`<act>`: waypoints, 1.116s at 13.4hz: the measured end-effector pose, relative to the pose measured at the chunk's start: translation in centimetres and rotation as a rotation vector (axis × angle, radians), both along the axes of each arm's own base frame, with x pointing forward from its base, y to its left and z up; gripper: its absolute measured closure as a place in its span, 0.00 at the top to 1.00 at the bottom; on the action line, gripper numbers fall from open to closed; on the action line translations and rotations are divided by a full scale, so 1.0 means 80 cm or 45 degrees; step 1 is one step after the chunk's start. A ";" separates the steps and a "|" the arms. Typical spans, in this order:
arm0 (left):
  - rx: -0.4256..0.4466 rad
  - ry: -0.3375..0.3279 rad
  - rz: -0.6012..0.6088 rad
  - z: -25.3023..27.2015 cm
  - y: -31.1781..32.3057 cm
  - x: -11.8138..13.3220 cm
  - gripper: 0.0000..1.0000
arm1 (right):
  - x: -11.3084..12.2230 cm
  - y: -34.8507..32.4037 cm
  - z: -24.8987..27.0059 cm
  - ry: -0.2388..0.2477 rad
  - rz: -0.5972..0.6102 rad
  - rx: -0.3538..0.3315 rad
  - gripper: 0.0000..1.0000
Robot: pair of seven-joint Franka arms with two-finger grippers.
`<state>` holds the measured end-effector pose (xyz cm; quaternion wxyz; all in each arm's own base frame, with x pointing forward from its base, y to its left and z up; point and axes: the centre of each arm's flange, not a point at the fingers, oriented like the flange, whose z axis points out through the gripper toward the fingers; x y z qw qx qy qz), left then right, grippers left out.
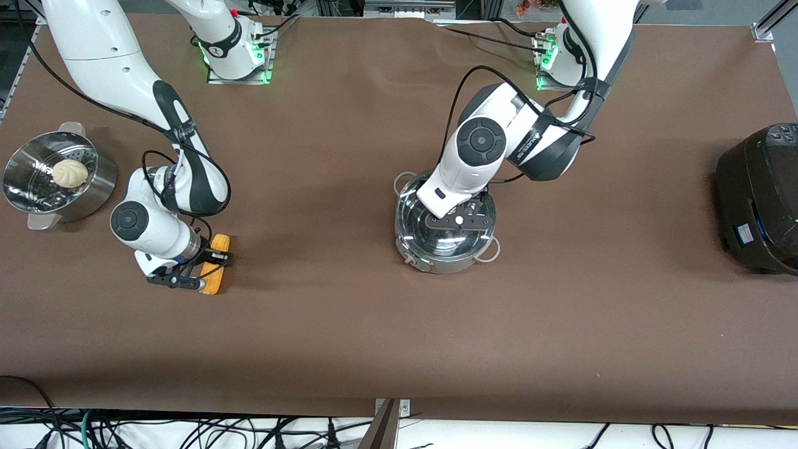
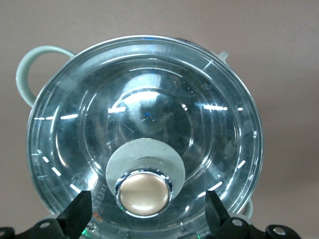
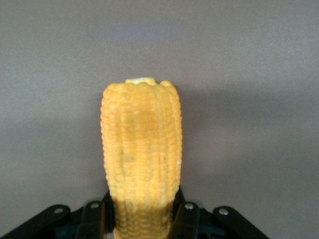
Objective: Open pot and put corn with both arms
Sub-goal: 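Grasp the corn with the right gripper while the left gripper grasps the knob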
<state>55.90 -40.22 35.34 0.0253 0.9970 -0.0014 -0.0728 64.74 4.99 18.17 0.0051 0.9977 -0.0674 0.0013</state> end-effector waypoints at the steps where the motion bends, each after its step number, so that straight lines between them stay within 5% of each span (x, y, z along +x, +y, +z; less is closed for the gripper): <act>1: 0.001 0.000 0.001 -0.002 -0.001 0.000 1.00 | 0.000 0.001 0.001 0.001 0.002 0.001 0.36; 6: 0.023 -0.016 -0.004 -0.004 0.001 0.003 0.96 | 0.009 0.022 0.037 0.048 0.030 0.014 0.32; 8: 0.027 -0.013 -0.005 -0.008 0.001 0.003 0.84 | 0.017 0.027 0.071 0.072 0.036 0.017 0.32; 15: 0.022 -0.017 -0.001 -0.014 0.000 0.006 0.67 | 0.028 0.047 0.146 0.101 0.067 0.033 0.32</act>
